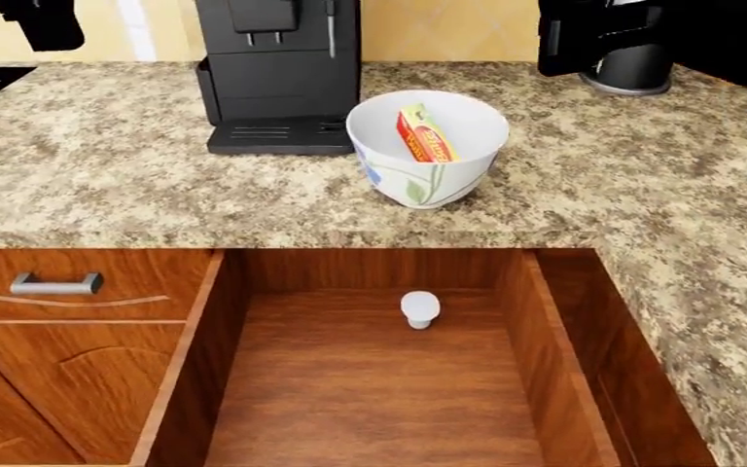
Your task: Place the bar in the bowl and close the drawer.
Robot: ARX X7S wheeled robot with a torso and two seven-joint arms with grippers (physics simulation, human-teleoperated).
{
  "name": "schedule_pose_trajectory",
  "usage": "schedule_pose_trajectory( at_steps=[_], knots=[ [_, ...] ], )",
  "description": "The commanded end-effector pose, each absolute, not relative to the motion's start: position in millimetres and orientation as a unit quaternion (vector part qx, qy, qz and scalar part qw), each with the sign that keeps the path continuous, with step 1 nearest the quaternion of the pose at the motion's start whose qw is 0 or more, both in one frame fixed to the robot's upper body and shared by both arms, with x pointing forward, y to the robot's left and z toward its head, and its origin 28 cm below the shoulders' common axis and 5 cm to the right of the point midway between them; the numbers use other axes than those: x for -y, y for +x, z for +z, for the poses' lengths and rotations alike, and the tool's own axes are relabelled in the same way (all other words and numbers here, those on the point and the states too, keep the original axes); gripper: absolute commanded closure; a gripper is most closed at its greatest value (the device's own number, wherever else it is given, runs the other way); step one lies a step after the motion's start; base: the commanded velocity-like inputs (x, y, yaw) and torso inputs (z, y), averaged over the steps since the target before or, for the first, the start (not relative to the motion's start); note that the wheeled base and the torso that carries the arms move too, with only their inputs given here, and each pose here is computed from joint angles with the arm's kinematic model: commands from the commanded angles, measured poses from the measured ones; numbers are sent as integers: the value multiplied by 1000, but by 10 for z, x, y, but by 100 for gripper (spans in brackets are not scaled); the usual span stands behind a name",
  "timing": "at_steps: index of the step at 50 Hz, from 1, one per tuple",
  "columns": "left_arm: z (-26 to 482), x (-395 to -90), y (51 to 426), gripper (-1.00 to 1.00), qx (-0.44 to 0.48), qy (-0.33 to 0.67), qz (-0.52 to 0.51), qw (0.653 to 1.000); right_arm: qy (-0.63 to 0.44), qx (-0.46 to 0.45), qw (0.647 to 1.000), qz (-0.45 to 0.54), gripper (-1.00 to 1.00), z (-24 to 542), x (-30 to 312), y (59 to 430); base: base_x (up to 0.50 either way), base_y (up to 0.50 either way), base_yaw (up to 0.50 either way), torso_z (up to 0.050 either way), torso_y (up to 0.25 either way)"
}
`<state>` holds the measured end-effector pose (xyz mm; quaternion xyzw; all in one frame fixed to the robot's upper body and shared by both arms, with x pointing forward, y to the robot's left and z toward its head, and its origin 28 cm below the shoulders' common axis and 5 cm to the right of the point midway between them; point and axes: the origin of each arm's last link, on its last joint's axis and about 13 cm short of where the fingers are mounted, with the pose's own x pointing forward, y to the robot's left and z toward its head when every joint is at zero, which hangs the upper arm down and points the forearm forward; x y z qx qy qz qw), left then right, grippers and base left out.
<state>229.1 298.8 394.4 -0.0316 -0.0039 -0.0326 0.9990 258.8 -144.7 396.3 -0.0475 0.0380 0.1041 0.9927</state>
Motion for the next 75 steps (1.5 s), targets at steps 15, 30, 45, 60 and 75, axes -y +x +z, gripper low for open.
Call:
schedule_pose_trajectory(
  at_steps=[15,30,45,60,75],
  knots=[
    [3929,-2944,2211,-100,13,-41,-59,997,-59,-23,995,78,-100,3885,1516,2486,1,500,0,0,0],
    [3931,-2929,2206,-100,14,-39,-69,997,-55,-26,995,77,-100,3891,1524,2481,1,500,0,0,0],
    [3915,-2908,2213,-100,12,-36,-74,997,-57,-29,995,78,-100,3877,1520,2486,1,500,0,0,0],
    [3920,-2890,2192,-100,11,-36,-81,996,-57,-29,995,75,-100,3887,1527,2462,-20,500,0,0,0],
    [3915,-2865,2184,-100,10,-33,-86,996,-59,-30,995,72,-100,3891,1536,2444,-53,500,0,0,0]
  ],
)
